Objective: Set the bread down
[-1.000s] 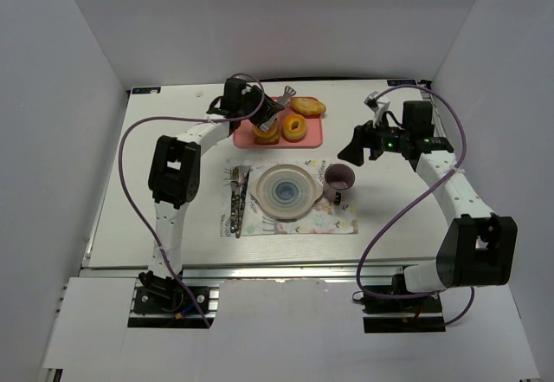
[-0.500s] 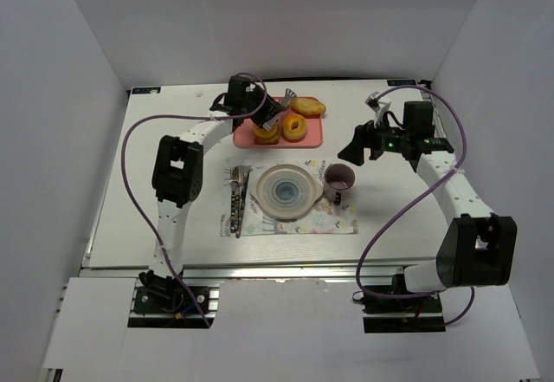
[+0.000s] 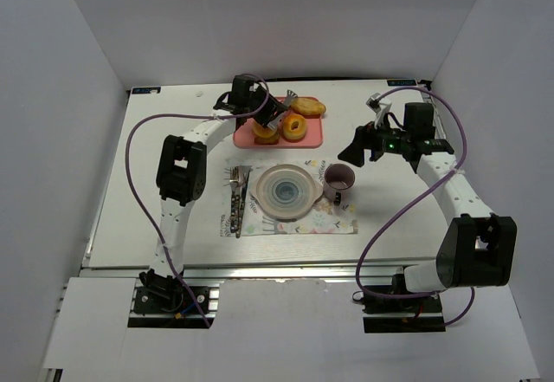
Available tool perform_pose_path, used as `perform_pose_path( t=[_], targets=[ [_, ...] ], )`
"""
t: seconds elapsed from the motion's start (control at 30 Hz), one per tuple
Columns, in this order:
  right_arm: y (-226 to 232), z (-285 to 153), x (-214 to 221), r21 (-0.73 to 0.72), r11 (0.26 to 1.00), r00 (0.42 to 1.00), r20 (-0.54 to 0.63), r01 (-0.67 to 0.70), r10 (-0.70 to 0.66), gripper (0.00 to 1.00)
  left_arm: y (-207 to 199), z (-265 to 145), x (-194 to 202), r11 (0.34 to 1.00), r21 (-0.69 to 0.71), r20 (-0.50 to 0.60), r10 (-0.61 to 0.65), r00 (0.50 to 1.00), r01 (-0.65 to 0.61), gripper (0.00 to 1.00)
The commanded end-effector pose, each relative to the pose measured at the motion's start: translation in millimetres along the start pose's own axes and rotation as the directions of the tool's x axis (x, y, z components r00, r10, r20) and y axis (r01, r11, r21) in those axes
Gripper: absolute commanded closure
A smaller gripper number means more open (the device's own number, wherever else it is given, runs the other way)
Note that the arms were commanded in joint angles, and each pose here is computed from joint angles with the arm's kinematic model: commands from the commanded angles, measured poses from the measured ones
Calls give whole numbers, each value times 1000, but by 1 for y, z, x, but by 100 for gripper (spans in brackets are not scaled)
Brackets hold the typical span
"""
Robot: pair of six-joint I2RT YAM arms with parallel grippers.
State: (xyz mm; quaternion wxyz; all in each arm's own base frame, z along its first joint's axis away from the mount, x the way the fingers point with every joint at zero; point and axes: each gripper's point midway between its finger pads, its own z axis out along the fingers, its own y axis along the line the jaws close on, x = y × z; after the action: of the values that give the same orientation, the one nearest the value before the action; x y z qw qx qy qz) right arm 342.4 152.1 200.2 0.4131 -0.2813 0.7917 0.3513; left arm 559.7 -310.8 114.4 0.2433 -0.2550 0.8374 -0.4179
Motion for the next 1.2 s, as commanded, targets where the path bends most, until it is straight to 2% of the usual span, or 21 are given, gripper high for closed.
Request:
perform_pose_path(
  t=[0.0, 0.2, 0.93, 1.17],
  targets=[
    [6, -7, -13, -9, 999, 998, 50, 36, -36, 11, -28, -3, -3, 998, 71, 6, -4, 1000, 4, 43],
    [6, -8, -12, -9, 999, 998, 52, 35, -34, 11, -34, -3, 3, 993, 109, -17, -38, 999, 39, 44],
    [4, -9, -12, -9, 1000, 998, 57, 24, -23, 11, -10, 8, 19, 997, 60, -88, -52, 995, 57, 48],
    [4, -9, -11, -8, 1000, 998, 56, 22, -22, 11, -16, 7, 18, 994, 86, -89, -64, 994, 71, 53]
  ],
)
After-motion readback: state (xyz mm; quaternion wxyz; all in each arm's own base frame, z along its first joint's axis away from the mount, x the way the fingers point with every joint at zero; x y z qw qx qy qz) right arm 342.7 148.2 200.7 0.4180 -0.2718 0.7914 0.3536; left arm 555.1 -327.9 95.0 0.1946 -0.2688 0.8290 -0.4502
